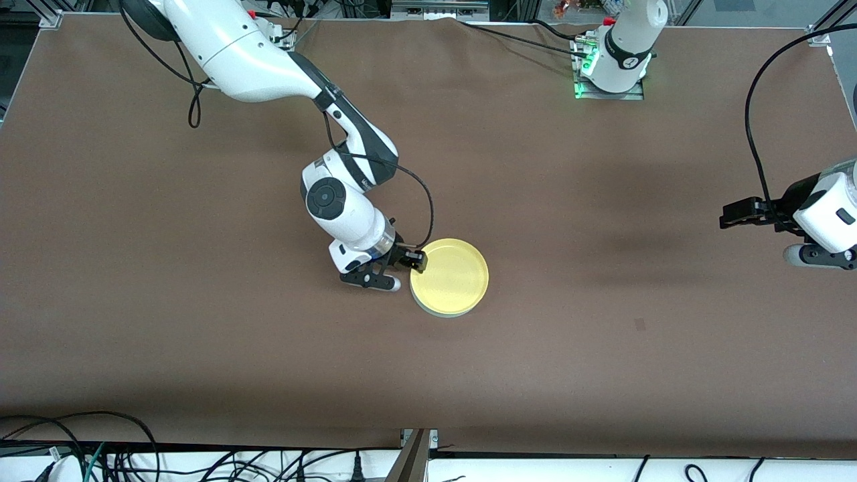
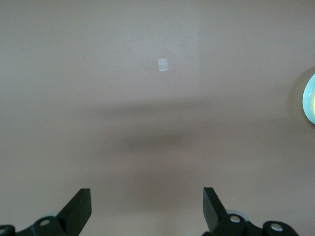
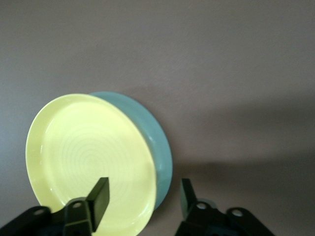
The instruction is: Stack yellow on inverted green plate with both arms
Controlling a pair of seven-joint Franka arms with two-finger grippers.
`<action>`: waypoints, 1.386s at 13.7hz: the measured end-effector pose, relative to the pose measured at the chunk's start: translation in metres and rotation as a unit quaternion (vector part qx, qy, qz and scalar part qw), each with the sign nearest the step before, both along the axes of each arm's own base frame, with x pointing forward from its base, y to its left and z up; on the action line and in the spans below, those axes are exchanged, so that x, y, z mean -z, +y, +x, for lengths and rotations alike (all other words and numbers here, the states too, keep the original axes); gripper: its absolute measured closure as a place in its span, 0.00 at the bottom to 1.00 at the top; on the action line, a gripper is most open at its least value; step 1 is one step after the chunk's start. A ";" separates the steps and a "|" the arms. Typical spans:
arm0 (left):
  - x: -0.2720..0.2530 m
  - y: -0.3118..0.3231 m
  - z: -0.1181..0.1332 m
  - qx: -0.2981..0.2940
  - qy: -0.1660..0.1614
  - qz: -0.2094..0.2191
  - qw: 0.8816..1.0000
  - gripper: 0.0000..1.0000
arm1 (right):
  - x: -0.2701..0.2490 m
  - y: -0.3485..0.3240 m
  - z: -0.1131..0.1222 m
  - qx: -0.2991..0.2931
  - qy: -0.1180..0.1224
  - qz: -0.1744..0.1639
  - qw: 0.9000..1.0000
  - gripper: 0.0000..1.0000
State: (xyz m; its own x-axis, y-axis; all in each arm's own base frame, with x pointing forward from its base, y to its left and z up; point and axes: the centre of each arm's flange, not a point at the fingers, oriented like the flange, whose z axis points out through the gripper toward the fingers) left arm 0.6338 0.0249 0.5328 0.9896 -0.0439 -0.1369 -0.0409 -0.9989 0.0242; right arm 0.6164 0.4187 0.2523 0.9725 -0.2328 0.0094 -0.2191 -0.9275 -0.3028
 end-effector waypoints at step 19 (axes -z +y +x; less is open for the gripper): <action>0.000 0.001 0.001 -0.001 0.000 0.000 1.000 0.00 | -0.307 -0.418 -0.043 -0.080 0.089 -0.153 0.981 0.00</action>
